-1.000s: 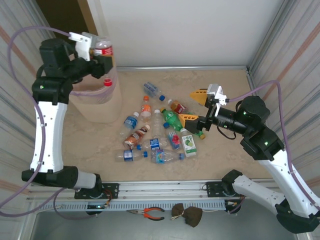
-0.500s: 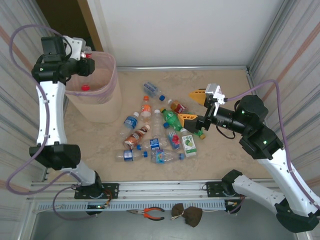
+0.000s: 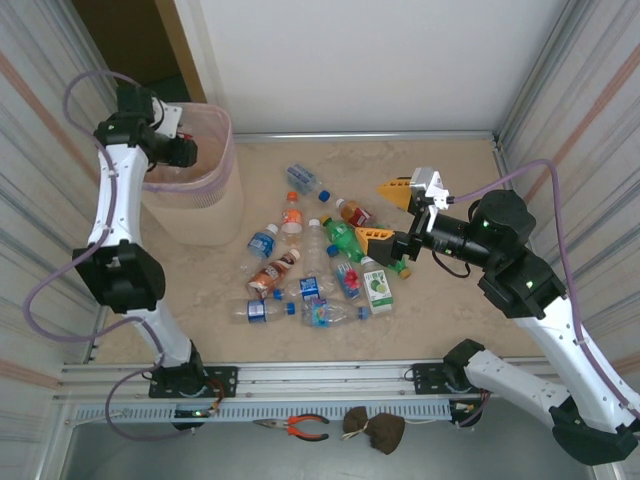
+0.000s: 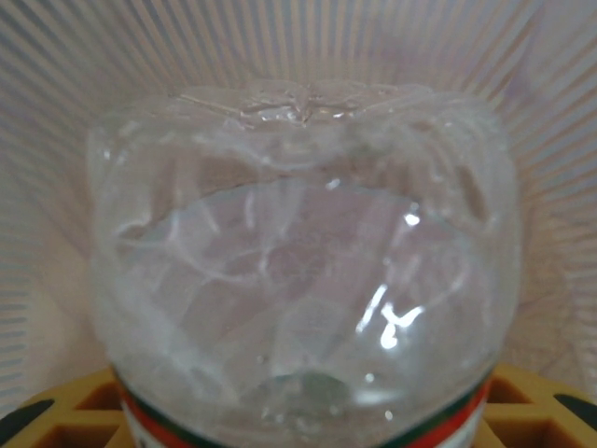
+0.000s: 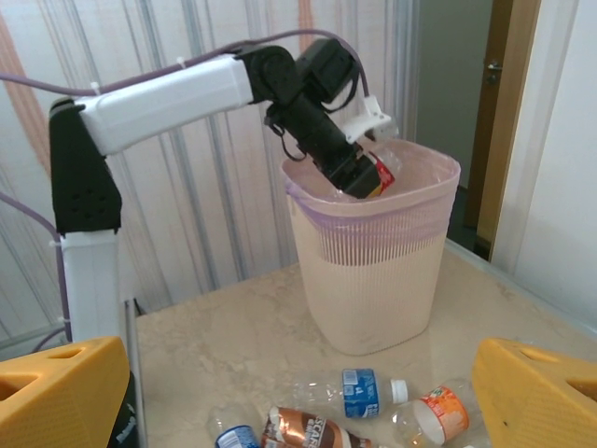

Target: Put the plastic bottles in the bin

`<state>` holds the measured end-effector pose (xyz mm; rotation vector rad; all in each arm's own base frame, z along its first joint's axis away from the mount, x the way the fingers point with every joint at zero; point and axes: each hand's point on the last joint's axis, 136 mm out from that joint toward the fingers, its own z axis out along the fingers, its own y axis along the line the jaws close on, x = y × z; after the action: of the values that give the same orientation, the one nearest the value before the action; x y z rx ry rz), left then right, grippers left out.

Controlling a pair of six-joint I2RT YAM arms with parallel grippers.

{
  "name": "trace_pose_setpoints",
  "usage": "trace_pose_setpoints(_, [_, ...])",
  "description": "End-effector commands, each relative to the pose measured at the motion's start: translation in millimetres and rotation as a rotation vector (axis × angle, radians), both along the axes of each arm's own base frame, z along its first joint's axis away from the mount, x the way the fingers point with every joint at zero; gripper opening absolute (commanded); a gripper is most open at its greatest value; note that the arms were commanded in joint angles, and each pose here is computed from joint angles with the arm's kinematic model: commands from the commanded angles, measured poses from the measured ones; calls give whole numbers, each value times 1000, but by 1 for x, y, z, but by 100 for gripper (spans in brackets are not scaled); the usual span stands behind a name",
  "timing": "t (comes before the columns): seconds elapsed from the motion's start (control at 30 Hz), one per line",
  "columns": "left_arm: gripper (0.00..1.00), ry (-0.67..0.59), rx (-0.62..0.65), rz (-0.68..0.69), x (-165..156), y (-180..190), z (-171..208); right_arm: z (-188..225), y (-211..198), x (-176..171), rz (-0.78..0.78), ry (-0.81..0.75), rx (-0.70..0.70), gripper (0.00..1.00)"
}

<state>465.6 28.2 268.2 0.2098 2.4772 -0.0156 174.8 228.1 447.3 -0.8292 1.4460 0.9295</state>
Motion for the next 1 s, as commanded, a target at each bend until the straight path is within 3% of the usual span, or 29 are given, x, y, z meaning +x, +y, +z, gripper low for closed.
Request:
trace_pose_setpoints(0.0, [51, 104, -25, 28, -5, 6, -36, -3, 1, 1, -4, -9, -18, 94])
trace_pose_setpoints(0.43, [53, 294, -112, 52, 6, 4, -138, -9, -3, 2, -25, -12, -29, 94])
trace_pose_setpoints(0.7, [60, 380, -160, 62, 7, 1, -185, -11, -5, 4, -38, -9, -33, 94])
trace_pose_setpoints(0.97, [72, 339, -201, 74, 12, 0, -179, -9, -6, 5, -41, -8, -32, 94])
